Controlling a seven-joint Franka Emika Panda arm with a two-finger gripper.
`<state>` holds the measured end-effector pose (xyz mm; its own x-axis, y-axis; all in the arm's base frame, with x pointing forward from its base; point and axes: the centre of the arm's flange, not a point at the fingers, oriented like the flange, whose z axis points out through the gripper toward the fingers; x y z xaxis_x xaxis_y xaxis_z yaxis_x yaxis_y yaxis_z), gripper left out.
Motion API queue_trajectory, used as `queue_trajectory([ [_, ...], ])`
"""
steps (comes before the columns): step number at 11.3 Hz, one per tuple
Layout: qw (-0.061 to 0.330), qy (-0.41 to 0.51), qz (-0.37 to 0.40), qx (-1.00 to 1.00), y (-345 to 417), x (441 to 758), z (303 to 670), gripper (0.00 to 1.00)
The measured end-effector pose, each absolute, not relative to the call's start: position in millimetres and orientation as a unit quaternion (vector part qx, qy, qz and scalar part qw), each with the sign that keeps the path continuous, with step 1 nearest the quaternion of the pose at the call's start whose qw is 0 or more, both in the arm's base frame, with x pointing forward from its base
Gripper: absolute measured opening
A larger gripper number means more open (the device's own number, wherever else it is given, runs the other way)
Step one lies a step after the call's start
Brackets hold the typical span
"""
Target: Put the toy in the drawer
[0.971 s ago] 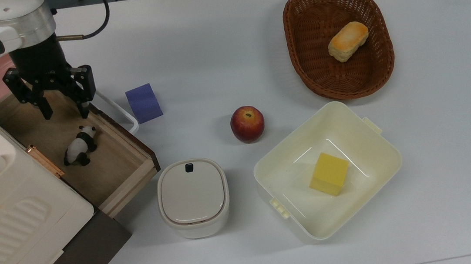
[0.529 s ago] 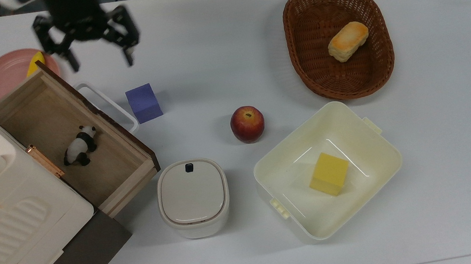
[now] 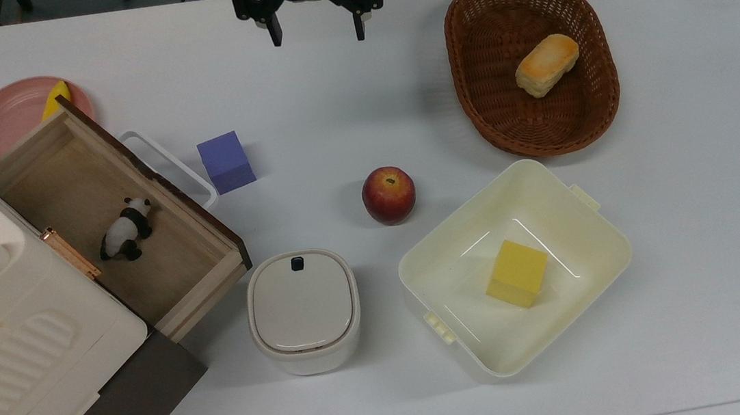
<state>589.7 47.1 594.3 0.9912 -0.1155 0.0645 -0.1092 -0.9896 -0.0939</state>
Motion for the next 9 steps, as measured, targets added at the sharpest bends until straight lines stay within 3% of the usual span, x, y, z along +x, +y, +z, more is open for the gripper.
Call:
queue_trajectory([
  [3,0.023,0.041,-0.043,-0.998,28.4,584.0,604.3,1.0],
  [9,0.021,0.022,-0.038,-0.999,18.7,577.0,609.2,1.0],
])
